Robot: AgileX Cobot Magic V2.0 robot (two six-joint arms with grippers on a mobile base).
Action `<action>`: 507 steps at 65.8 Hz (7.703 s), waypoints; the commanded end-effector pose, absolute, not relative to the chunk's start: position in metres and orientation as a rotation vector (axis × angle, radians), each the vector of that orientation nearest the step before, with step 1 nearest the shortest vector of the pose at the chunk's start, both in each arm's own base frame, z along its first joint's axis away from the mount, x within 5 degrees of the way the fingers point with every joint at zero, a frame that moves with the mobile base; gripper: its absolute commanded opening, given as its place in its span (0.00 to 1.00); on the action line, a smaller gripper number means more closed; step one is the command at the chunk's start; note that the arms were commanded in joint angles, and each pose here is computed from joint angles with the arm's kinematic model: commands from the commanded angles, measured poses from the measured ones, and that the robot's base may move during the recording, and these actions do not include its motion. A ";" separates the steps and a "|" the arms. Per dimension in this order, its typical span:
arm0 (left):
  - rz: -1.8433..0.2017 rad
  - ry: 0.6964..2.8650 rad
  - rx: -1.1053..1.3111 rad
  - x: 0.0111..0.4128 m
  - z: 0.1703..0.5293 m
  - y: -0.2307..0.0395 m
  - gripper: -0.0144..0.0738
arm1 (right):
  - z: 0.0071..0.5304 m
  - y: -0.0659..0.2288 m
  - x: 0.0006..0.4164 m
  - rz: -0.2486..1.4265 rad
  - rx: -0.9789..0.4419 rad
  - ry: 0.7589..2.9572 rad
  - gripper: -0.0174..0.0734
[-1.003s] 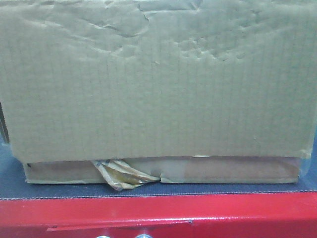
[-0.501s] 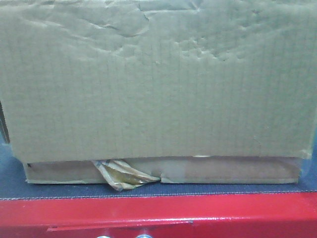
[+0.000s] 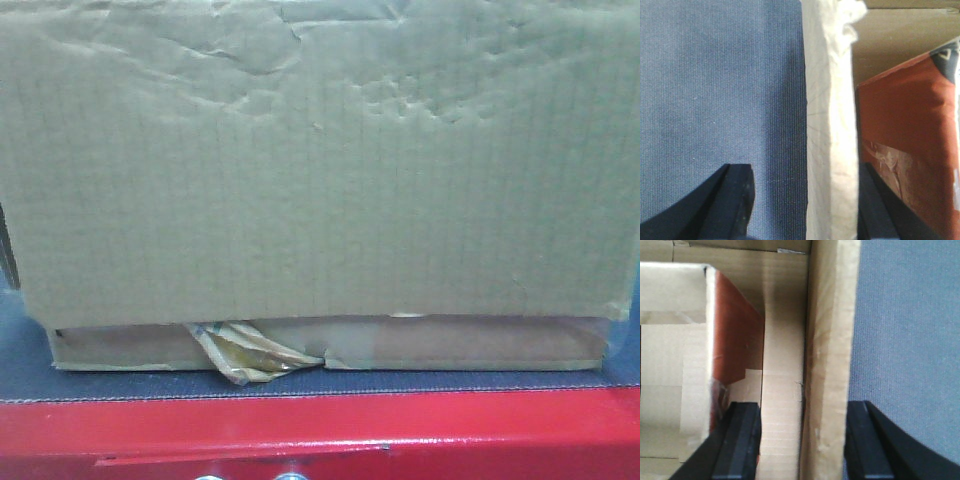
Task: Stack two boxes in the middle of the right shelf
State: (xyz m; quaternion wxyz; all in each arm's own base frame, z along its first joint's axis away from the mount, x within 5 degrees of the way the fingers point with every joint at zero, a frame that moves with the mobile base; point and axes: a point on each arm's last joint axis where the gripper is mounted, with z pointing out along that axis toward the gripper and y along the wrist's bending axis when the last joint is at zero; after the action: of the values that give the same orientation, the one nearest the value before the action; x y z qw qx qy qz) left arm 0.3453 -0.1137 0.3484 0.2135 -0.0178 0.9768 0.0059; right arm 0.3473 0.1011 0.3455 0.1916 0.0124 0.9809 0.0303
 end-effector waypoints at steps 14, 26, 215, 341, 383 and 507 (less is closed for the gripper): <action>0.026 2.699 -0.051 0.345 0.350 -0.111 0.50 | 0.348 0.099 0.349 0.052 0.027 2.733 0.47; 0.026 2.701 -0.051 0.346 0.350 -0.112 0.50 | 0.348 0.089 0.351 0.005 0.051 2.724 0.47; 0.038 2.133 -0.174 0.284 0.498 -0.095 0.04 | 0.488 0.092 0.297 0.076 0.066 2.042 0.02; -0.002 1.871 -0.124 0.280 0.538 -0.091 0.04 | 0.536 0.084 0.284 0.065 0.041 1.857 0.02; -0.003 1.869 -0.123 0.280 0.538 -0.091 0.04 | 0.536 0.084 0.284 0.065 0.041 1.857 0.02; 0.001 1.877 -0.119 0.285 0.535 -0.093 0.04 | 0.536 0.084 0.284 0.065 0.041 1.857 0.02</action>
State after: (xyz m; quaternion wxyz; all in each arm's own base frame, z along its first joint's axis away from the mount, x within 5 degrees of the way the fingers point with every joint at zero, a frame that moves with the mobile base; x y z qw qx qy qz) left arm 0.2903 -0.0996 0.5230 0.5620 -0.0494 0.8256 -0.0081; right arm 0.2911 0.0914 0.5220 0.5672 0.0182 0.8224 0.0406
